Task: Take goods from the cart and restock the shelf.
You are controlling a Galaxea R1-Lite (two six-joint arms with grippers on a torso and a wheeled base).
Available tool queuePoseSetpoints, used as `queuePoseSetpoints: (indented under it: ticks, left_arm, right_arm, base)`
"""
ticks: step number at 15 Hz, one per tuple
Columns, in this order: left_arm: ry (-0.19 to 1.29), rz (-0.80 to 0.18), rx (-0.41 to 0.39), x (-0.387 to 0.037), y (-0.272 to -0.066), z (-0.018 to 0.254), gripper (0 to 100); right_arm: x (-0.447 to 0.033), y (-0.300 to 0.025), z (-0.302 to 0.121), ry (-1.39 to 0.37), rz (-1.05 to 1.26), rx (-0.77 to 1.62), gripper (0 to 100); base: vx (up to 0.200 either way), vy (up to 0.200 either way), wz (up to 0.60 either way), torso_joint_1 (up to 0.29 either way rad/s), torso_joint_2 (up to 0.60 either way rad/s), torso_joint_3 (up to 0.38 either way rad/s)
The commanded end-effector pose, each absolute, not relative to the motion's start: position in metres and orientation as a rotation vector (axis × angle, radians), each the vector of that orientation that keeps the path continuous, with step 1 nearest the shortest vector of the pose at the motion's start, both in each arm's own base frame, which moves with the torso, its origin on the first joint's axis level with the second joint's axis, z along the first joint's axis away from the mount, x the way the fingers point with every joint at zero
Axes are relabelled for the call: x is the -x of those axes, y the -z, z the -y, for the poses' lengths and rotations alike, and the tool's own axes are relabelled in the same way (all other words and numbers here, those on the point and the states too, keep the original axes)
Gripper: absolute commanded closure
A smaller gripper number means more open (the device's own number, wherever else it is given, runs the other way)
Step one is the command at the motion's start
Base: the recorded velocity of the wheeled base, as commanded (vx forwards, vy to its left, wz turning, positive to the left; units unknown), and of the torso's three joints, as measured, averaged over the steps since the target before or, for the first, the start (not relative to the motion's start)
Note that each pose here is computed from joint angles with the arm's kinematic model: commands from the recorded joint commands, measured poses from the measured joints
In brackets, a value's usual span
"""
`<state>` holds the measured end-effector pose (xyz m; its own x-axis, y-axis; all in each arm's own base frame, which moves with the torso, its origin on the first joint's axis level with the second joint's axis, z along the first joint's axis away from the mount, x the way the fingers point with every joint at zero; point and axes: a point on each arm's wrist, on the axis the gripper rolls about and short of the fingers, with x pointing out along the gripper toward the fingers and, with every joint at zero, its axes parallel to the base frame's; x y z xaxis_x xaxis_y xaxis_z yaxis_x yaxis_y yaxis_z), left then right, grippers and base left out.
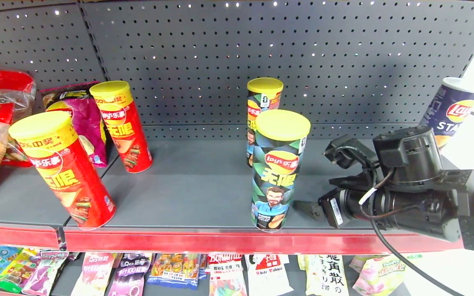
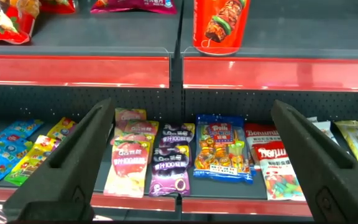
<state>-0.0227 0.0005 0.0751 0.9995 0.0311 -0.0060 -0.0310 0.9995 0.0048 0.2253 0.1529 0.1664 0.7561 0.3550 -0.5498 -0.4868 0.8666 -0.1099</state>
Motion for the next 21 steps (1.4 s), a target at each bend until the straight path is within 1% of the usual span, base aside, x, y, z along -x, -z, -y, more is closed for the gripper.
queuePoseSetpoints:
  ticks: [1, 21]
  left_arm:
    - [-0.032, -0.005, -0.005, 0.023, -0.075, 0.000, 0]
    - [-0.032, -0.005, -0.005, 0.023, -0.075, 0.000, 0]
  right_arm:
    - [-0.225, -0.166, -0.157, -0.475, -0.545, 0.258, 0]
    - [-0.225, -0.166, -0.172, -0.502, -0.536, 0.278, 0]
  base:
    - [0.000, 0.000, 0.00, 0.000, 0.00, 0.000]
    - [0.000, 0.000, 0.00, 0.000, 0.00, 0.000]
